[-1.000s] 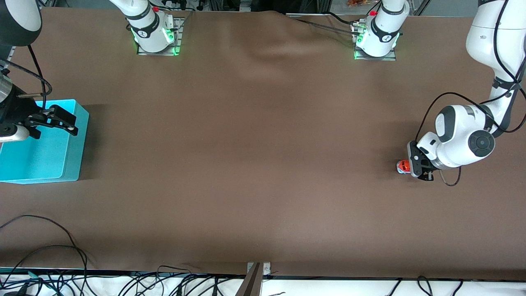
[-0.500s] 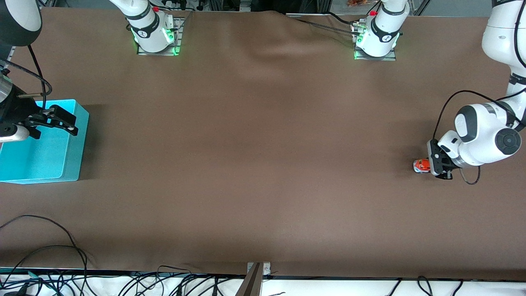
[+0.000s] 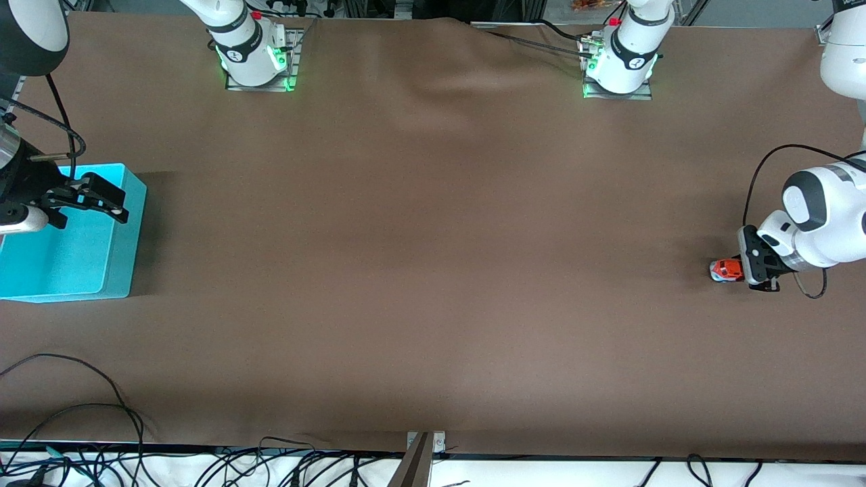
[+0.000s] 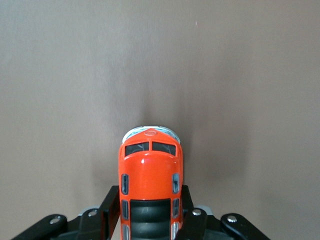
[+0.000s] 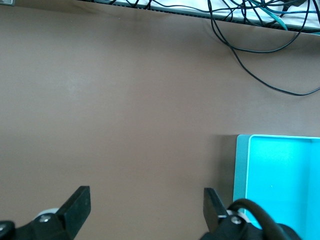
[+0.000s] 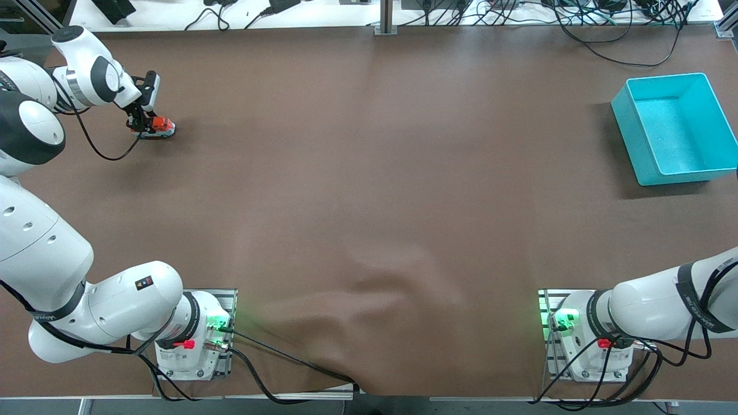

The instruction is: Wind up bus and store in blue box

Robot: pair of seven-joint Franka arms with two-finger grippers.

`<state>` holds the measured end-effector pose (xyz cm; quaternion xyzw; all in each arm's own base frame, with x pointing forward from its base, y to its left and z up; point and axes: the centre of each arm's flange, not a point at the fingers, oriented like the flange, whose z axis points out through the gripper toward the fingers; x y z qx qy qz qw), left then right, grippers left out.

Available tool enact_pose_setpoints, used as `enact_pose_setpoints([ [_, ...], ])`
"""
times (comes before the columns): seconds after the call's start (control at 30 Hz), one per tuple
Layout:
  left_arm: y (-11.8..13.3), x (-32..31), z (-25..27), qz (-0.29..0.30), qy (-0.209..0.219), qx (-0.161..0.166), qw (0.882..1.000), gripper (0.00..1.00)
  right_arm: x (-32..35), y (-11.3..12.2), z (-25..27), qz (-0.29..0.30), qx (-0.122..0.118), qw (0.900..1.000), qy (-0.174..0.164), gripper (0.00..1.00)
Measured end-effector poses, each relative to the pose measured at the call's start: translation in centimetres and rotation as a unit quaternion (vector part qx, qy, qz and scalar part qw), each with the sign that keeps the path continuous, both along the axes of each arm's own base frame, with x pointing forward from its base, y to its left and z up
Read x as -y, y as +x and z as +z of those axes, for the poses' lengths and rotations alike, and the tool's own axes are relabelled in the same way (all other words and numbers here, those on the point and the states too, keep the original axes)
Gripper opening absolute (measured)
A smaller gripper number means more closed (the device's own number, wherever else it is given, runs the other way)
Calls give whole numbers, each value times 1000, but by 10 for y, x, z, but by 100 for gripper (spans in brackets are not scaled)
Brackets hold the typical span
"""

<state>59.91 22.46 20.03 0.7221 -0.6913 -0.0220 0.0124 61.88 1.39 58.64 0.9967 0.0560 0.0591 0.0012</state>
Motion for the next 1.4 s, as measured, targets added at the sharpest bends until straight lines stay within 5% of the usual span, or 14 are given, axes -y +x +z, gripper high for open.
enact_pose_setpoints([
  [0.6, -8, -33, 0, -5, -1, 5, 1000, 51, 0, 0, 0, 0, 0, 1000, 0, 100],
  [1.0, -10, -24, -28, -38, -18, -19, 999, 99, 0, 0, 0, 0, 0, 1000, 0, 100],
  [1.4, 12, 16, 85, -15, -1, -38, 999, 100, 0, 0, 0, 0, 0, 1000, 0, 100],
])
